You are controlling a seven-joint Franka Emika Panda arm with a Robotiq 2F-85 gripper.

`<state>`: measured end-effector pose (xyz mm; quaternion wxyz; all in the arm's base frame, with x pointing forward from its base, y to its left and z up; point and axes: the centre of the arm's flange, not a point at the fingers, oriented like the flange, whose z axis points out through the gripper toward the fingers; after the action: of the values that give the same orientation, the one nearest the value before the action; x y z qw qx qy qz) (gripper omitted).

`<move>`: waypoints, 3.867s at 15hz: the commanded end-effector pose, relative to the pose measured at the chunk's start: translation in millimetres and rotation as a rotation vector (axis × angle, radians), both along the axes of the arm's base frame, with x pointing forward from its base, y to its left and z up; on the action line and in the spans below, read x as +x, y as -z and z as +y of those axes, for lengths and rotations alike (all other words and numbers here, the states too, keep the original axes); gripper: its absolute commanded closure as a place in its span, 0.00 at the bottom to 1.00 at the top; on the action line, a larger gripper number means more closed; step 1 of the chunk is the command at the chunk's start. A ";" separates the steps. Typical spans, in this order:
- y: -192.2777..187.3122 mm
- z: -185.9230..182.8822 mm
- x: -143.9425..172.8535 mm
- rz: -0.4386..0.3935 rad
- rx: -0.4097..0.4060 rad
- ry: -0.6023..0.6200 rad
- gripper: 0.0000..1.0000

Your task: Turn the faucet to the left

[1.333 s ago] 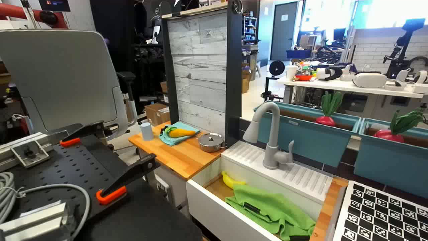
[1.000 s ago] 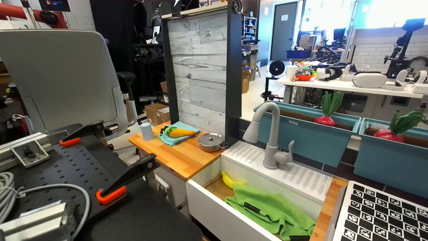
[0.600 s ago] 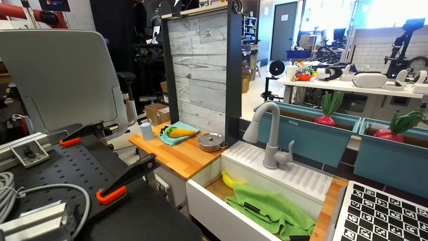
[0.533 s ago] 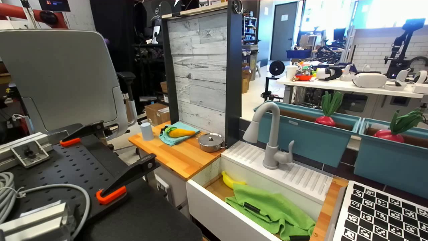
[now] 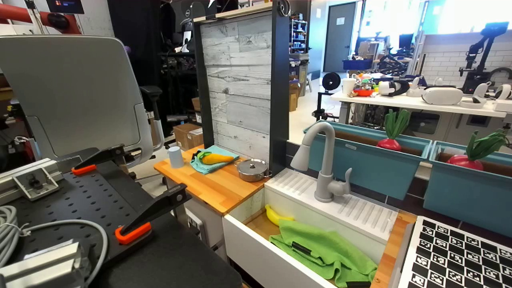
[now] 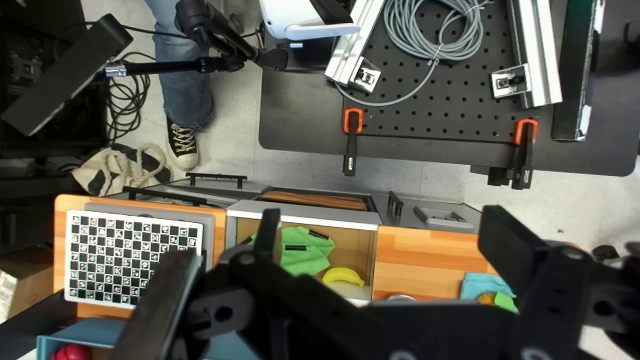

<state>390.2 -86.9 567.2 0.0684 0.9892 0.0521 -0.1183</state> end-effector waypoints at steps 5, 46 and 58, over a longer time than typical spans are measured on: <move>0.0 0.0 0.0 0.000 0.000 0.000 0.00; 233.2 -67.4 148.6 -0.146 0.240 0.273 0.00; 317.0 -109.3 178.0 -0.305 0.228 0.455 0.00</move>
<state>553.0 -185.7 262.8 -0.0529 0.9876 -0.1478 0.0050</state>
